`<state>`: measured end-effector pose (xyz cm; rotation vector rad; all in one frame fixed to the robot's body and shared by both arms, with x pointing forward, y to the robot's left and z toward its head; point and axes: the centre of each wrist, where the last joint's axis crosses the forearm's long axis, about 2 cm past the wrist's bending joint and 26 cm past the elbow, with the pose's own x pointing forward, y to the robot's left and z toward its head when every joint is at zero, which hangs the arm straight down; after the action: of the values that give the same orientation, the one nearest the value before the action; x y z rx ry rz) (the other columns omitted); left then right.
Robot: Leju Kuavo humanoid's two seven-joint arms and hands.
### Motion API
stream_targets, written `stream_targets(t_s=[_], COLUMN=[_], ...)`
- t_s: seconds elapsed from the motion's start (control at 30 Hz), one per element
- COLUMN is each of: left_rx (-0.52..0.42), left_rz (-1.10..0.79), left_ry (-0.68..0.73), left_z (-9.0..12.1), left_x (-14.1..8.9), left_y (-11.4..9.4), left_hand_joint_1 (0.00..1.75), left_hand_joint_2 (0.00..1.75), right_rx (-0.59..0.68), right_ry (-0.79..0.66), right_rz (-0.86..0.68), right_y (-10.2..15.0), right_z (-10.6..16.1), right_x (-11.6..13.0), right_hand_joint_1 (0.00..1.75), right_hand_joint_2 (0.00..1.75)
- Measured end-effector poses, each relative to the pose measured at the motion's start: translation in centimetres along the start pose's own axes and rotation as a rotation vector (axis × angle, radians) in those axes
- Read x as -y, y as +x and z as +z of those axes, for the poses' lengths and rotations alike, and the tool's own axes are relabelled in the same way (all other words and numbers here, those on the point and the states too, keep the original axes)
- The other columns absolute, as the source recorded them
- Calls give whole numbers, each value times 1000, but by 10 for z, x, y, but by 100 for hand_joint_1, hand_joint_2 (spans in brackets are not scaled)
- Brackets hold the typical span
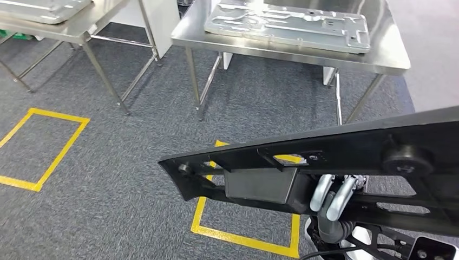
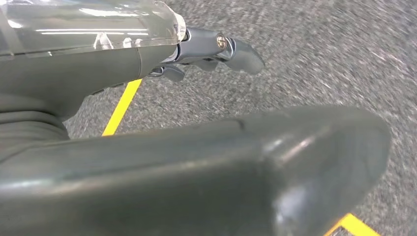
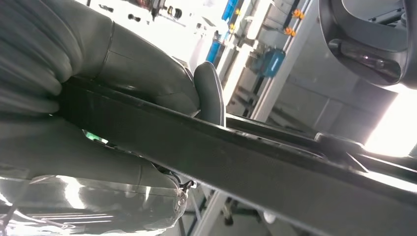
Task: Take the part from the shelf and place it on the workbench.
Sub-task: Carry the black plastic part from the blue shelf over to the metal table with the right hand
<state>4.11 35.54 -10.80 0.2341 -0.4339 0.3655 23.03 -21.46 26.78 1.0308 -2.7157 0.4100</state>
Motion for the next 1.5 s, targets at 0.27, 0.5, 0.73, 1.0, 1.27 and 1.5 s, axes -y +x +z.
stream_targets(t_s=[0.27, 0.5, 0.73, 1.0, 1.27, 1.5], left_rx=[-1, 5, 10, 21, 6, 12], left_rz=[-2, 1, 13, 33, 43, 49], left_ry=[-3, -8, -24, -31, -32, -29], left_z=[1, 0, 1, -1, 1, 0], left_x=[-1, 1, 2, 4, 1, 0], left_y=[-3, -1, -1, 4, -2, -1], left_hand_joint_1=[0, 0, 0, 0, 0, 0], left_hand_joint_2=[0, 0, 0, 0, 0, 0], right_rx=[0, 6, 33, 64, 47, 54], right_ry=[-13, -16, -47, -41, -22, -20], right_rz=[-8, -1, 21, -11, -24, -18], right_y=[-4, -5, -11, -21, -26, -28], right_z=[0, -1, -11, -23, -24, -28], right_x=[2, 5, 12, 12, 8, 8], right_hand_joint_1=[175, 175, 175, 175, 175, 175], right_hand_joint_2=[175, 175, 175, 175, 175, 175])
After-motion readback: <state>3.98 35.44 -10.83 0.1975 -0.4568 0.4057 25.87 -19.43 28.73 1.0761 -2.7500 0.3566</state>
